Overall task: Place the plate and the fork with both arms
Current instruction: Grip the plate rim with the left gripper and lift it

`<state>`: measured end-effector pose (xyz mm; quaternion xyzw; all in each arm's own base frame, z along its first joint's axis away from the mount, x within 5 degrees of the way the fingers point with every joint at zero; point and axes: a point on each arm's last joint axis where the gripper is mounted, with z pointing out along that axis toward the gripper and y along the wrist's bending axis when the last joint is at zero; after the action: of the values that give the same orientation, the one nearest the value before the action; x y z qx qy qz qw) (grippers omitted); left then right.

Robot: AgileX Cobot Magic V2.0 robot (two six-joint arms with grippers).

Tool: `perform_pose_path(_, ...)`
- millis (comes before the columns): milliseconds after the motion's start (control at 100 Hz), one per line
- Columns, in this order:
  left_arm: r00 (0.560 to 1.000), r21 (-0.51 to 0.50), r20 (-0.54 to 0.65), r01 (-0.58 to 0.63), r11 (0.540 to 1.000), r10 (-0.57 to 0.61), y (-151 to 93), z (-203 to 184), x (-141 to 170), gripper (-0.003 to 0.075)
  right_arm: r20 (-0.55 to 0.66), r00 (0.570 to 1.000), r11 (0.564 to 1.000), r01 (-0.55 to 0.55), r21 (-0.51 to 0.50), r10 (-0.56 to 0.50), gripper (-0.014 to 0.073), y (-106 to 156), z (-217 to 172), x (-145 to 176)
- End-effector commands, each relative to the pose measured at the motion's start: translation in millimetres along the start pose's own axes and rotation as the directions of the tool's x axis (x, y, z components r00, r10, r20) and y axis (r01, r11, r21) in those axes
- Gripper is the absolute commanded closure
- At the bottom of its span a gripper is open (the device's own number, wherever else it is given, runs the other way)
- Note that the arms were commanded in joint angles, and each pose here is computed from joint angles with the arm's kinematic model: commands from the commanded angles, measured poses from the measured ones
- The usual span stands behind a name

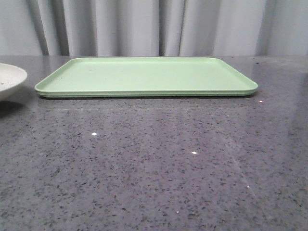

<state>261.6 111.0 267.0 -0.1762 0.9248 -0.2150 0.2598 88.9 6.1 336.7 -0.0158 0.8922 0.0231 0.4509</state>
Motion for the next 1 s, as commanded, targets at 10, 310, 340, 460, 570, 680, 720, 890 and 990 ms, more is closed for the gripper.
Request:
perform_pose_path(10, 0.995, 0.065, 0.097, -0.032, 0.997, 0.026, -21, -24, -12, 0.0727, 0.084, 0.996, 1.000, 0.004, 0.000, -0.004, 0.0034, 0, -5, -14)
perform_pose_path(310, 0.992, 0.187, 0.126, -0.033, 0.982, 0.009, -37, -43, -22, 0.0728, 0.085, 0.996, 1.000, 0.004, 0.000, -0.004, 0.0034, 0, -5, -14)
perform_pose_path(340, 0.992, 0.199, 0.124, -0.032, 0.980, 0.007, -39, -44, -22, 0.0730, 0.086, 0.996, 1.000, 0.004, 0.000, -0.004, 0.0034, 0, -5, -14)
perform_pose_path(460, 0.989, 0.258, 0.147, -0.016, 0.966, -0.023, -46, -45, -25, 0.0730, 0.088, 0.996, 1.000, 0.004, 0.000, -0.004, 0.0034, 0, -5, -14)
perform_pose_path(570, 0.989, 0.282, 0.144, -0.016, 0.959, -0.026, -51, -44, -25, 0.0730, 0.088, 0.996, 1.000, 0.004, 0.000, -0.004, 0.0034, 0, -5, -14)
perform_pose_path(680, 0.992, 0.300, 0.123, -0.022, 0.954, -0.016, -61, -38, -24, 0.0730, 0.089, 0.996, 1.000, 0.004, 0.000, -0.004, 0.0034, 0, -5, -14)
perform_pose_path(720, 0.993, 0.307, 0.115, -0.033, 0.951, -0.003, -66, -36, -23, 0.0731, 0.091, 0.996, 1.000, 0.004, 0.000, -0.004, 0.0034, 0, -5, -14)
perform_pose_path(890, 0.995, 0.325, 0.096, -0.046, 0.945, 0.015, -85, -25, -20, 0.0732, 0.095, 0.995, 1.000, 0.004, 0.000, -0.004, 0.0034, 0, -5, -15)
perform_pose_path(990, 0.994, 0.327, 0.105, -0.050, 0.944, 0.016, -99, -17, -20, 0.0741, 0.096, 0.995, 1.000, 0.004, 0.000, -0.004, 0.0034, 0, -5, -15)
